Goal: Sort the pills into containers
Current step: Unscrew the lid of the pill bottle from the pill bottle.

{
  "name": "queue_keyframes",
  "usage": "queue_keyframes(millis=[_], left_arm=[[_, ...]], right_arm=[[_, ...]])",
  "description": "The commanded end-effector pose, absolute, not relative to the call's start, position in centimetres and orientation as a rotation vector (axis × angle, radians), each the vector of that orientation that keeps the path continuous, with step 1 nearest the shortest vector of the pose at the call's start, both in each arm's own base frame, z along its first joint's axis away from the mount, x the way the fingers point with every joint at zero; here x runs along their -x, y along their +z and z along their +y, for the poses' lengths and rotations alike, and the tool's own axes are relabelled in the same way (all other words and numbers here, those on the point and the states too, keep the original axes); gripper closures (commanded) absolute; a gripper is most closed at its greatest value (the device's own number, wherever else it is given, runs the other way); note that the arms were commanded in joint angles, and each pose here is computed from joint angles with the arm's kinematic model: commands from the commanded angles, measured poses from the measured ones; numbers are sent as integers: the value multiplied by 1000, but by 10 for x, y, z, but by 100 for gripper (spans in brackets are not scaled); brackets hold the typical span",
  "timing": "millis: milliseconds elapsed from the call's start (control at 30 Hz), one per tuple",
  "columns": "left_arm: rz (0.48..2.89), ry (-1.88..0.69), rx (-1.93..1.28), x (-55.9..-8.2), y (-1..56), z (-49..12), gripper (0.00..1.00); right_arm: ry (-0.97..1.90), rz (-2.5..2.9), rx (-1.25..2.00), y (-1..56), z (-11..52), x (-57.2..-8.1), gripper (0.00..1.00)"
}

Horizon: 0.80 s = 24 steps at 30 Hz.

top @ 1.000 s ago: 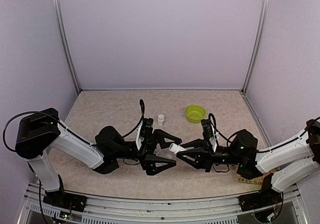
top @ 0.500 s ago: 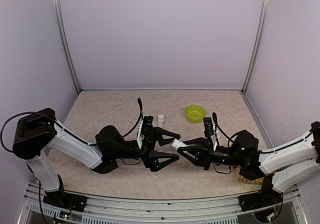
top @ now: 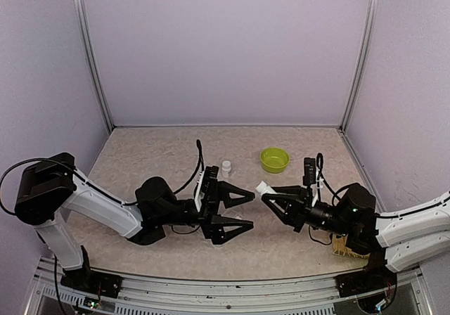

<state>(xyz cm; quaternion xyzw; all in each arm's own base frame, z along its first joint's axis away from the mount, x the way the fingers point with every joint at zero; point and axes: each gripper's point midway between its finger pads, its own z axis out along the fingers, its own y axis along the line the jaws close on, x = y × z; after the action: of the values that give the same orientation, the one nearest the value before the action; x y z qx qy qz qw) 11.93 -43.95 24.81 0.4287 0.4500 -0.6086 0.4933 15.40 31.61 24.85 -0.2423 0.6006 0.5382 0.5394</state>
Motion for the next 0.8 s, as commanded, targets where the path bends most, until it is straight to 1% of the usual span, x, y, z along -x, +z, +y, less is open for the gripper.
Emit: queue_keyframes(millis=[0, 167, 267, 300, 333, 500, 633, 733, 767], left_arm=[[1046, -1493, -1079, -108, 257, -440, 12], [1075, -1455, -1030, -118, 258, -438, 11], [1082, -1426, -981, -127, 261, -432, 7], [1074, -1426, -972, -127, 263, -431, 3], [1059, -1428, -962, -128, 267, -428, 1], [980, -1500, -984, -120, 274, -428, 1], [912, -1583, -997, -110, 279, -428, 1], [903, -1591, -1005, -110, 278, -429, 1], [899, -1595, -1014, -108, 277, -429, 4]], right_arm=[[1225, 1436, 546, 247, 310, -162, 74], [1252, 1417, 583, 249, 314, -156, 74], [1295, 1396, 635, 250, 320, -148, 74], [1310, 1392, 656, 249, 323, -145, 74], [1328, 1382, 678, 249, 326, -141, 74], [1400, 1368, 775, 245, 345, -131, 74], [1431, 1373, 784, 241, 354, -132, 74], [1435, 1357, 765, 244, 351, -132, 74], [1432, 1357, 766, 245, 351, -132, 74]])
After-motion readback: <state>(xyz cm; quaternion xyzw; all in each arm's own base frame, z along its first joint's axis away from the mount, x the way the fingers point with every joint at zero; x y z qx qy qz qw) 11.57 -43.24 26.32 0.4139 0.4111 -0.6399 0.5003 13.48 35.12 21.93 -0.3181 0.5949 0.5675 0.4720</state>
